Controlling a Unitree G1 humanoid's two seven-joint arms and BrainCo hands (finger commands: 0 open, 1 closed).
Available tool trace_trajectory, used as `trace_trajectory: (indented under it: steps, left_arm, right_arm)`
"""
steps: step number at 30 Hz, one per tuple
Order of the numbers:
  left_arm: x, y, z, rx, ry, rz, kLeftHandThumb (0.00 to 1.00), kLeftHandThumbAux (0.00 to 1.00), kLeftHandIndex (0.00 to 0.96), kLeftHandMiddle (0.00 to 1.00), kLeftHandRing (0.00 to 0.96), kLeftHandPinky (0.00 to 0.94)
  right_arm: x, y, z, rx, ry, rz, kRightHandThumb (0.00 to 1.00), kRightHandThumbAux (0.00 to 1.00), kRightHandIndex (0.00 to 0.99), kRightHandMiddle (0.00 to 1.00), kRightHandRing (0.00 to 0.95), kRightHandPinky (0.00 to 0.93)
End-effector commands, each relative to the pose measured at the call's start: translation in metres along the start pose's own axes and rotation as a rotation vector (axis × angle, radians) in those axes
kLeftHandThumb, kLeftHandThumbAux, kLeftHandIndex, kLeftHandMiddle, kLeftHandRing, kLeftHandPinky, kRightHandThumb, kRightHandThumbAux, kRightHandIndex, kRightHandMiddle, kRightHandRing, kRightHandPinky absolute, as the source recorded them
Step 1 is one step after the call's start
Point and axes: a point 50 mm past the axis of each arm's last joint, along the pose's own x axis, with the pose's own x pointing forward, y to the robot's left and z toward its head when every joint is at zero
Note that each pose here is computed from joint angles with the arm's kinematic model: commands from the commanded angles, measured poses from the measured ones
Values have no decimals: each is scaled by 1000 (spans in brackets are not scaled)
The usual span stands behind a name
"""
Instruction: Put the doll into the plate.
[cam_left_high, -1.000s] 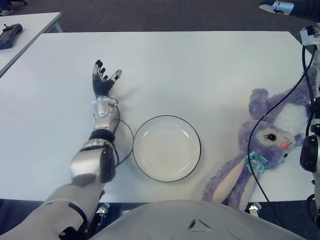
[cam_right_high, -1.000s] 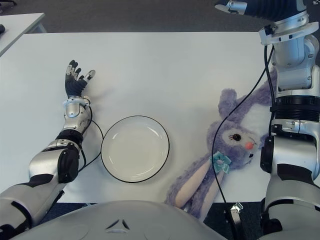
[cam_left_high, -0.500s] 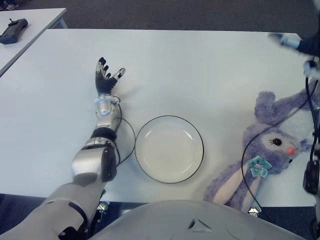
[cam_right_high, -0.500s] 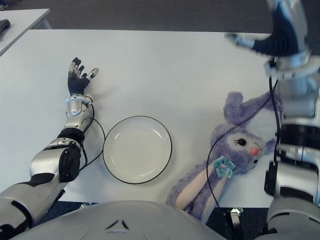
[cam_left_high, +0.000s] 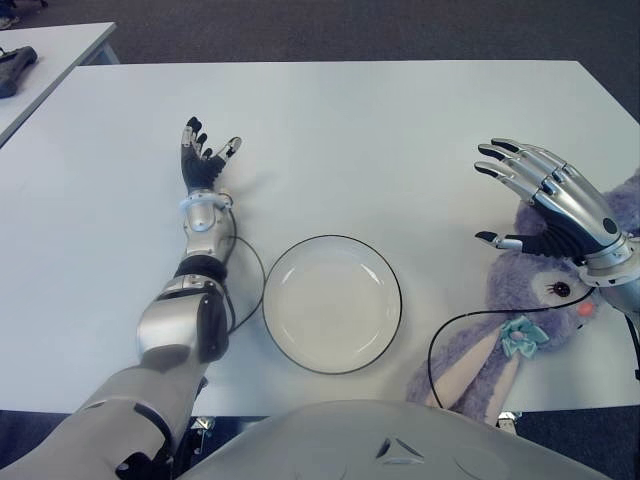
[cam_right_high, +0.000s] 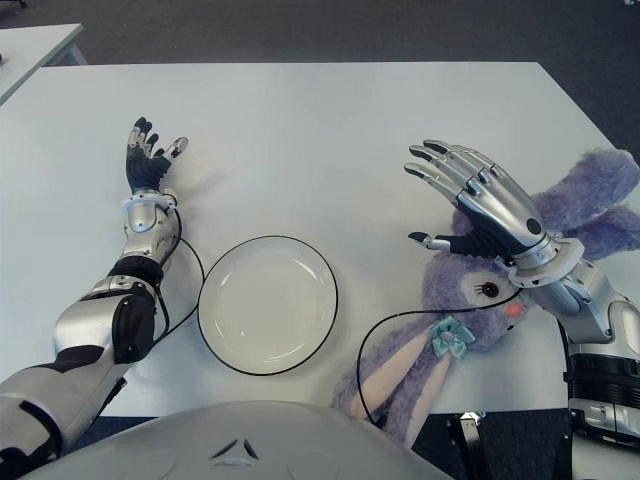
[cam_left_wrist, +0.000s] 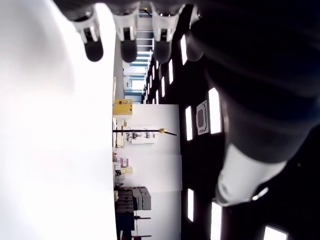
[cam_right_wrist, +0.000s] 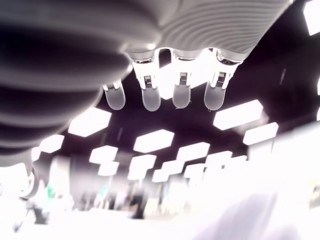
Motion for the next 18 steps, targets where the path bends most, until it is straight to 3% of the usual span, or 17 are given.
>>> trace_trajectory:
  steps: [1, 18]
  left_arm:
    - [-91, 16, -116, 38, 555, 30, 11, 802, 50, 15, 0, 17]
    - [-91, 16, -116, 28, 543, 27, 8, 805, 49, 12, 0, 9]
  right_arm:
    - [0, 1, 8, -47, -65, 46, 282, 465, 3, 1, 0, 5]
    - [-1, 4, 7, -27, -51, 94, 326, 442, 0, 0, 0, 10]
